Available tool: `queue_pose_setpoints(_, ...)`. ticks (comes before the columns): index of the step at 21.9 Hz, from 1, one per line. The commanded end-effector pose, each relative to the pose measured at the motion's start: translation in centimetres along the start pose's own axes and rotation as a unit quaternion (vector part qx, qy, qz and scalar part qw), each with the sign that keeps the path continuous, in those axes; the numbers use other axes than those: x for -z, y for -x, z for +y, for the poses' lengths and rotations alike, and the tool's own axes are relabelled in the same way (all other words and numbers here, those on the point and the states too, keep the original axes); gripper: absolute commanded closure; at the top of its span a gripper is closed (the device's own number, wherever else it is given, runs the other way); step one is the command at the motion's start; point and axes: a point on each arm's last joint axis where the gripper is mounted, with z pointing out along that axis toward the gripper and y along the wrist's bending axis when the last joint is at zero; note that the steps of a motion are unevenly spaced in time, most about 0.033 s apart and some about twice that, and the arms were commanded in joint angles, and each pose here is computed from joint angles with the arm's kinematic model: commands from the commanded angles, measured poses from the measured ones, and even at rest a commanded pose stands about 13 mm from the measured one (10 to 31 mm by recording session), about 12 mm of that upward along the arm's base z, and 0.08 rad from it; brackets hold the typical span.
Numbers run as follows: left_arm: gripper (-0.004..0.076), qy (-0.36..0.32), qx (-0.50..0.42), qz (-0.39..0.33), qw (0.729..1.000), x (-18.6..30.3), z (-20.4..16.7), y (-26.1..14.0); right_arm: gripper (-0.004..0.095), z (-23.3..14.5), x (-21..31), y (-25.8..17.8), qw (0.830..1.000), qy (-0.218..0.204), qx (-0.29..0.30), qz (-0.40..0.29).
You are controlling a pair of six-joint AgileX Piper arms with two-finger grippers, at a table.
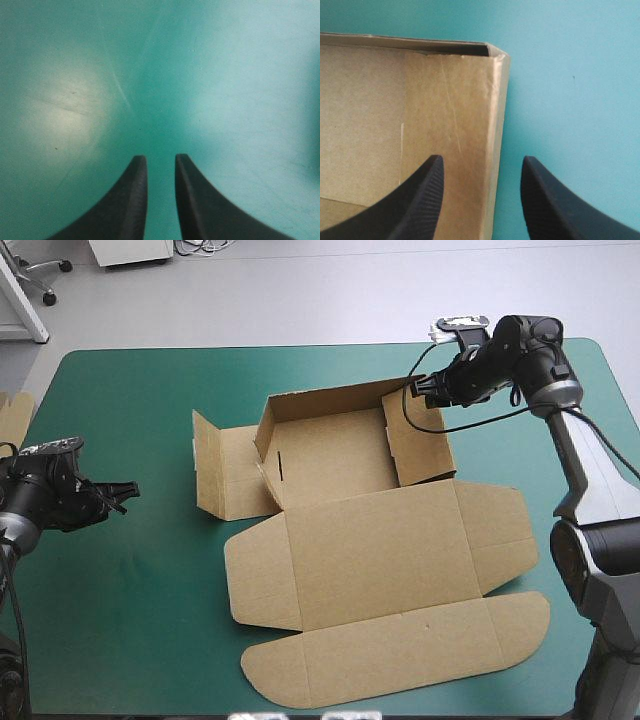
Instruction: Fold the box
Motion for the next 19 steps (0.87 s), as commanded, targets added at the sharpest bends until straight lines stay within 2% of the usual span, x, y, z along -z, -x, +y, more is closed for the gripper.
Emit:
queue_pose_setpoints(1, 0.058, -0.006, 0.002, -0.04, 0.999, 1.6, 0.0, 0.7, 0.045, 1.5, 7.7, 0.5, 0.997, -0.005, 0.023, -0.079)
queue_pose_setpoints(8, 0.0579, 0.005, 0.024, -0.044, 0.999, 1.6, 0.2, 0.7, 0.0471, 3.4, 15.7, -2.0, 0.99, -0.004, 0.057, -0.133)
queue_pose_setpoints(13, 0.058, 0.006, 0.025, -0.036, 0.999, 1.6, 0.2, 0.6, 0.0482, 3.9, 17.6, -6.0, 0.989, -0.006, 0.059, -0.132)
queue_pose_setpoints(16, 0.058, 0.005, 0.025, -0.038, 0.999, 1.6, 0.2, 0.6, 0.0523, 3.7, 18.6, -8.8, 0.977, -0.035, 0.063, -0.202)
queue_pose_setpoints(19, 0.058, 0.004, 0.025, -0.04, 0.999, 1.6, 0.2, 0.7, 0.0522, 3.5, 17.9, -9.4, 0.972, -0.061, 0.073, -0.213)
